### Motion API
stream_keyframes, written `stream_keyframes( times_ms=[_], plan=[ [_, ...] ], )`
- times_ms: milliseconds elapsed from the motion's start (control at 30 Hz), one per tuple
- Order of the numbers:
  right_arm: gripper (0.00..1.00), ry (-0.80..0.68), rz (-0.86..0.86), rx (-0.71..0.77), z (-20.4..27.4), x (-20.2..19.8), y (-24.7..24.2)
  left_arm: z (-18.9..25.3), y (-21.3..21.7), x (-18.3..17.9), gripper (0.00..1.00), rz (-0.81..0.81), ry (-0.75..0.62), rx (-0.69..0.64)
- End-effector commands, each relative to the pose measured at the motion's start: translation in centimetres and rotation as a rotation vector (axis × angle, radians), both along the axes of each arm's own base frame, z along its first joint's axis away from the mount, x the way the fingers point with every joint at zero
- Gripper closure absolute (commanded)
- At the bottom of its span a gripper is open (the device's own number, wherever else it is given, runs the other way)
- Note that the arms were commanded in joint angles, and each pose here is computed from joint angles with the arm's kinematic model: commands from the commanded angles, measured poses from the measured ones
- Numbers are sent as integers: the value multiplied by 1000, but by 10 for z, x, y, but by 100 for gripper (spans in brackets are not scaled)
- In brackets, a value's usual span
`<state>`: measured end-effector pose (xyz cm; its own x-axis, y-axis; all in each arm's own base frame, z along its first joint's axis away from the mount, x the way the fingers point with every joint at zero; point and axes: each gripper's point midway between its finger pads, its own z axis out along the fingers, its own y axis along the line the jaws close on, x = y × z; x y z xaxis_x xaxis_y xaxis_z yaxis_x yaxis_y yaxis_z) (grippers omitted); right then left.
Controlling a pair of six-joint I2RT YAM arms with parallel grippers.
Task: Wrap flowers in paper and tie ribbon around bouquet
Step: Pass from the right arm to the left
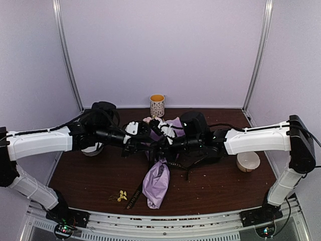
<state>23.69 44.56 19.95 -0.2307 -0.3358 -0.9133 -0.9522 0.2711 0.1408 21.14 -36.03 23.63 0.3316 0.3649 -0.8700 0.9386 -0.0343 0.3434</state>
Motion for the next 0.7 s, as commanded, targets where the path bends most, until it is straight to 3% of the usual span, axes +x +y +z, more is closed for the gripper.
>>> stream_keyframes(
  times_ms=[0, 67, 133, 333, 533, 633, 667],
  plan=[
    [100, -40, 9, 40, 24, 1, 0, 4, -4, 5, 73, -11, -14, 7],
    [100, -38, 11, 36, 23, 1, 0, 3, -4, 13, 58, 27, -25, 12],
    [100, -37, 11, 35, 23, 1, 0, 3, -3, 21, 56, 68, -31, 13],
    [100, -38, 10, 32, 22, 1, -1, 9, -5, 18, 83, 52, -29, -7],
    [100, -39, -3, 20, 17, 3, -3, 17, -3, 6, 85, 12, -27, -50],
    [94, -34, -16, 14, 15, 5, -3, 16, -3, 6, 100, 13, -20, -52],
    [90, -36, -21, 12, 16, 6, -4, 17, -3, 6, 100, 12, -18, -53]
  ],
)
